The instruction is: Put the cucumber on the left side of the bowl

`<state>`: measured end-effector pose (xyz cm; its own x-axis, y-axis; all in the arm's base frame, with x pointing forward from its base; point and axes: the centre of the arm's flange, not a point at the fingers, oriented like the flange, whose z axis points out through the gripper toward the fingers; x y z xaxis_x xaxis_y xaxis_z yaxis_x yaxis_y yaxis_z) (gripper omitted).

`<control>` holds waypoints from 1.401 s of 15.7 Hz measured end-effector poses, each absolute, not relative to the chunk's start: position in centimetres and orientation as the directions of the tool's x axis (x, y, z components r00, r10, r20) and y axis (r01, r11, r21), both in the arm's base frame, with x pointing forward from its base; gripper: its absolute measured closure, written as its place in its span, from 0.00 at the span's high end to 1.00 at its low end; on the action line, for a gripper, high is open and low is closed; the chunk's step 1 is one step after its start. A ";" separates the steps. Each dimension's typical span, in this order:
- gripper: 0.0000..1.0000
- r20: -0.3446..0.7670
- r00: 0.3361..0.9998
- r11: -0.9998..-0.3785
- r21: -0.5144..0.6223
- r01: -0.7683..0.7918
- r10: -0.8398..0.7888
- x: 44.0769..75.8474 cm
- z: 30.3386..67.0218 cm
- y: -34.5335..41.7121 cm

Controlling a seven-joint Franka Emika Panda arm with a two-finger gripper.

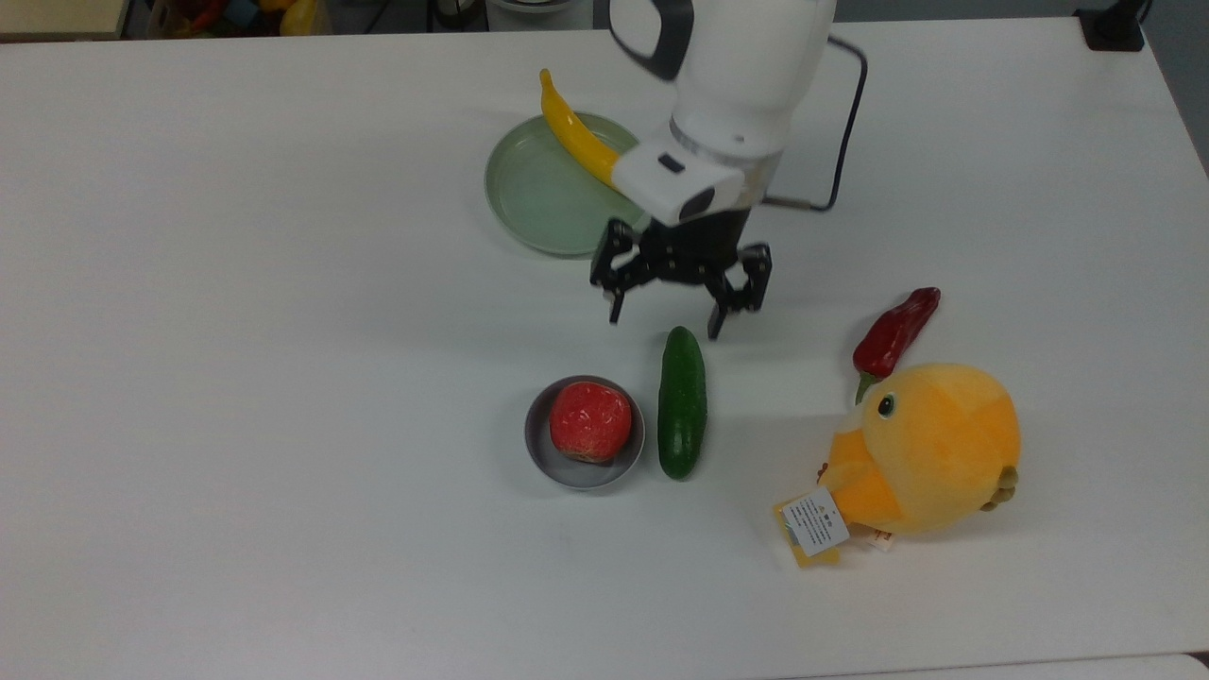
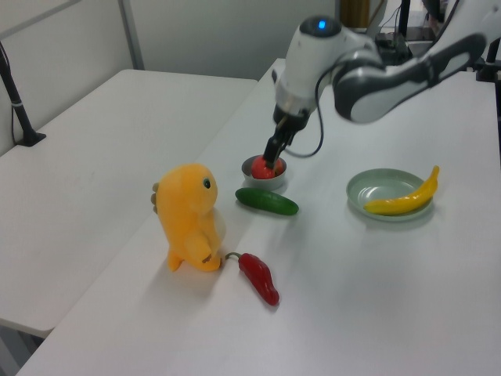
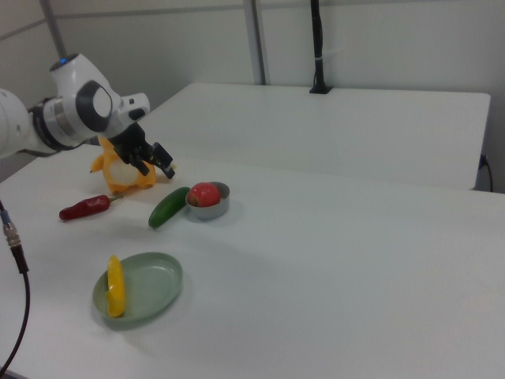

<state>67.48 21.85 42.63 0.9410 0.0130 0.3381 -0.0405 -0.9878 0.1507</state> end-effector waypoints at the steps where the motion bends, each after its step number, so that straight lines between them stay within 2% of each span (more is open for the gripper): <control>1: 1.00 0.306 0.952 -0.987 0.162 -0.024 0.027 66.6 43.9 21.5; 6: 1.00 0.174 0.985 -0.984 0.174 -0.029 0.002 62.2 49.4 18.7; 10: 1.00 0.153 0.986 -0.998 0.025 -0.064 -0.060 59.6 54.1 12.1; 12: 1.00 0.167 0.982 -0.996 -0.008 -0.086 -0.086 58.9 55.8 8.4; 22: 1.00 0.189 0.970 -0.987 -0.064 -0.144 -0.154 58.5 57.4 4.3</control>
